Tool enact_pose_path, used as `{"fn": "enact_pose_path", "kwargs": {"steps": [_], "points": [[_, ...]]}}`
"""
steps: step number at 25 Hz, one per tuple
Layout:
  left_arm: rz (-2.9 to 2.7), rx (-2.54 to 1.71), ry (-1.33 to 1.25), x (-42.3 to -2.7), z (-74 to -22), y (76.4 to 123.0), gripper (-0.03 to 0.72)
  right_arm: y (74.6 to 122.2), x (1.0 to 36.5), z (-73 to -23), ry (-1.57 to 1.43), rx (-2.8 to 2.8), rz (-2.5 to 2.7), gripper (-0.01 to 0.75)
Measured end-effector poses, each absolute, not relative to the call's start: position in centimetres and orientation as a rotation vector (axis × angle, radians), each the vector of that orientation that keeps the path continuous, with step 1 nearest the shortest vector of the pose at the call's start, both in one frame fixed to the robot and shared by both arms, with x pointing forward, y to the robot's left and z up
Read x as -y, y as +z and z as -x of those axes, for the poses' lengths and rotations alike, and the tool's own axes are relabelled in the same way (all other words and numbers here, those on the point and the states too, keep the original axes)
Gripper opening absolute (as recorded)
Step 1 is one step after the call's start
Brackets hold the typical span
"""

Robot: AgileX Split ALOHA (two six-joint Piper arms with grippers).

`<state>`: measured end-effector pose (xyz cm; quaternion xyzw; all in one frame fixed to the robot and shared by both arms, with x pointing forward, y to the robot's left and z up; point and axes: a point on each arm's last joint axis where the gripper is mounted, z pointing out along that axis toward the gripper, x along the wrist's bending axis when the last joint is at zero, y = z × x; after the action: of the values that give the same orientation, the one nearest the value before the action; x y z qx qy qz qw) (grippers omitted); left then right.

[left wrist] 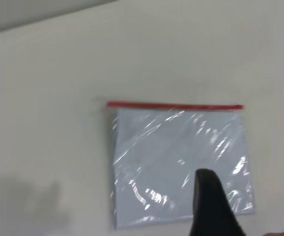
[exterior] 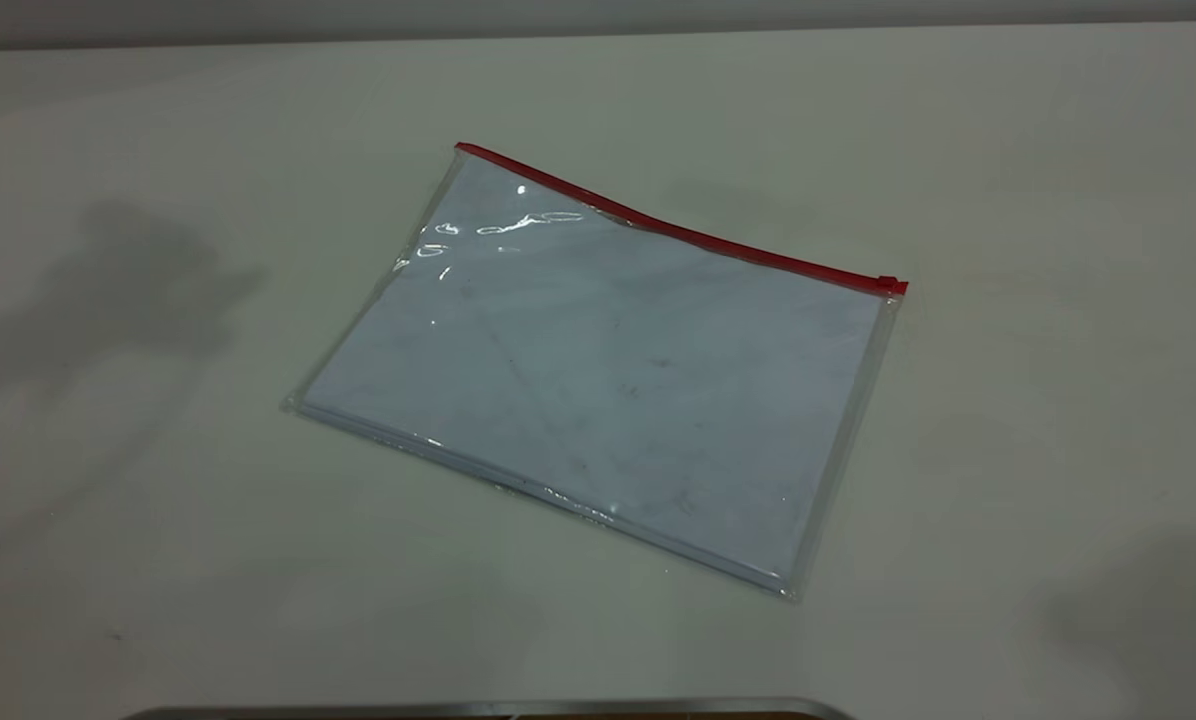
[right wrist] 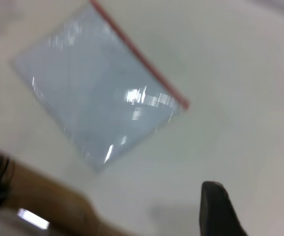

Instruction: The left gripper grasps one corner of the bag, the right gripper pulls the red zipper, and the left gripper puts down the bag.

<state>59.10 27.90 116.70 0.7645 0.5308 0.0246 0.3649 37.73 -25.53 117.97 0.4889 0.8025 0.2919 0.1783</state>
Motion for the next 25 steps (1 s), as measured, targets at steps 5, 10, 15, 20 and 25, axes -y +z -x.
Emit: {"fn": "enact_pose_path", "kwargs": {"steps": [5,10,15,20,25], "points": [[-2.014,-1.494,0.149,-27.0,-56.7,117.6,0.425,110.3,26.3,-34.5,0.67,-2.379,-1.523,0.393],[-2.12,-1.61,0.129,-25.7,-52.2,115.3,0.418,103.7,27.4,-32.0,0.555,-2.357,-1.608,0.393],[-2.225,-1.765,0.077,-26.6,-46.2,110.9,0.418,102.5,28.0,-30.7,0.56,-2.276,-1.625,0.393],[-2.257,-1.803,0.061,-27.5,-38.9,107.0,0.416,102.6,28.4,-30.7,0.529,-2.216,-1.655,0.393],[-2.237,-1.798,0.185,-28.4,-33.4,103.5,0.416,102.6,28.5,-30.7,0.529,-2.213,-1.657,0.393]]}}
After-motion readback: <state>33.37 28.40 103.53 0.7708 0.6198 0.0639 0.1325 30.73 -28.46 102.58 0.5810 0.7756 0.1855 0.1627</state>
